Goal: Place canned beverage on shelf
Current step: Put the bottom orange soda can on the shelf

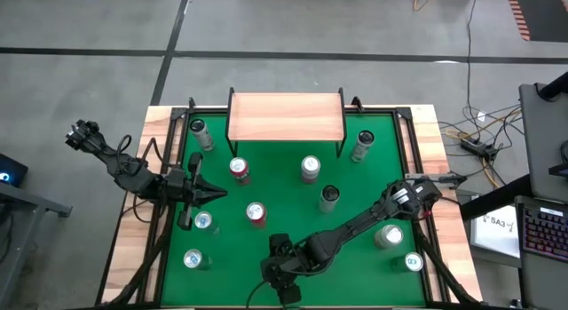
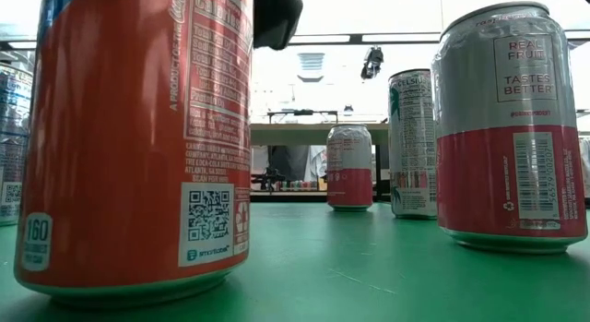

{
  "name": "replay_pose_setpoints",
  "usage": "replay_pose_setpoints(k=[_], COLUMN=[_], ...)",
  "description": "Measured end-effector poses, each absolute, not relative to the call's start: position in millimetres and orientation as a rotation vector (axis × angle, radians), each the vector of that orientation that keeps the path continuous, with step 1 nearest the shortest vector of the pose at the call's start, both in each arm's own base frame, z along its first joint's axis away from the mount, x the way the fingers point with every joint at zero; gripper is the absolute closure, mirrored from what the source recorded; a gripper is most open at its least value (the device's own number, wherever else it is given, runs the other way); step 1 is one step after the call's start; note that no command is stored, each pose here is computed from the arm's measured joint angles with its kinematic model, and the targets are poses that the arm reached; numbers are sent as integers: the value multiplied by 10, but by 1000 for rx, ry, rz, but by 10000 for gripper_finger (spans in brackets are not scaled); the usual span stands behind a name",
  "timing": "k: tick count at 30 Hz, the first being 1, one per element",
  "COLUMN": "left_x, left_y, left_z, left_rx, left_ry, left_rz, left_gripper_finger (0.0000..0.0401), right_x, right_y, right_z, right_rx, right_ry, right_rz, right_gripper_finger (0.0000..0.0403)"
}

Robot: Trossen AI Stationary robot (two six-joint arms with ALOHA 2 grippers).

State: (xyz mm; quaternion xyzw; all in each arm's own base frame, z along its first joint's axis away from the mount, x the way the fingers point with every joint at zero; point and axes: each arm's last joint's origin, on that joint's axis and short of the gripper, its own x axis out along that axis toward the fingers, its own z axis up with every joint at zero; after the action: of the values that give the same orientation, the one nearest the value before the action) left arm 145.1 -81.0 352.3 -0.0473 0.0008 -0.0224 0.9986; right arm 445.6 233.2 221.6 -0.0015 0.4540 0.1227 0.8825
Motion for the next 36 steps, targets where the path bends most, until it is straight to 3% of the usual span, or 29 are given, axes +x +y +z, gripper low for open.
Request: replay_pose_setpoints(k=[6,13,24,36], left_x=[1463,1462,1462,1462], left_y=[-819,-818,-818,-811], left_z=[3511,3511,3498,3499], left_rx=[-90,-90,-74,-6], left_ry=[9,9,20,18], left_rz=[-45,-45,-44,-36], left_gripper_finger=[401,401,401,401], right_x=[4462,4481,4413,4310], right_y=[2304,2246,2070,1276], right_z=[2249,2380,3090,3649], right_rx=[6,7,-16,-65], right_ry=[942,948,930,864], right_rz=[249,237,230,156], right_gripper_finger=[110,110,110,110])
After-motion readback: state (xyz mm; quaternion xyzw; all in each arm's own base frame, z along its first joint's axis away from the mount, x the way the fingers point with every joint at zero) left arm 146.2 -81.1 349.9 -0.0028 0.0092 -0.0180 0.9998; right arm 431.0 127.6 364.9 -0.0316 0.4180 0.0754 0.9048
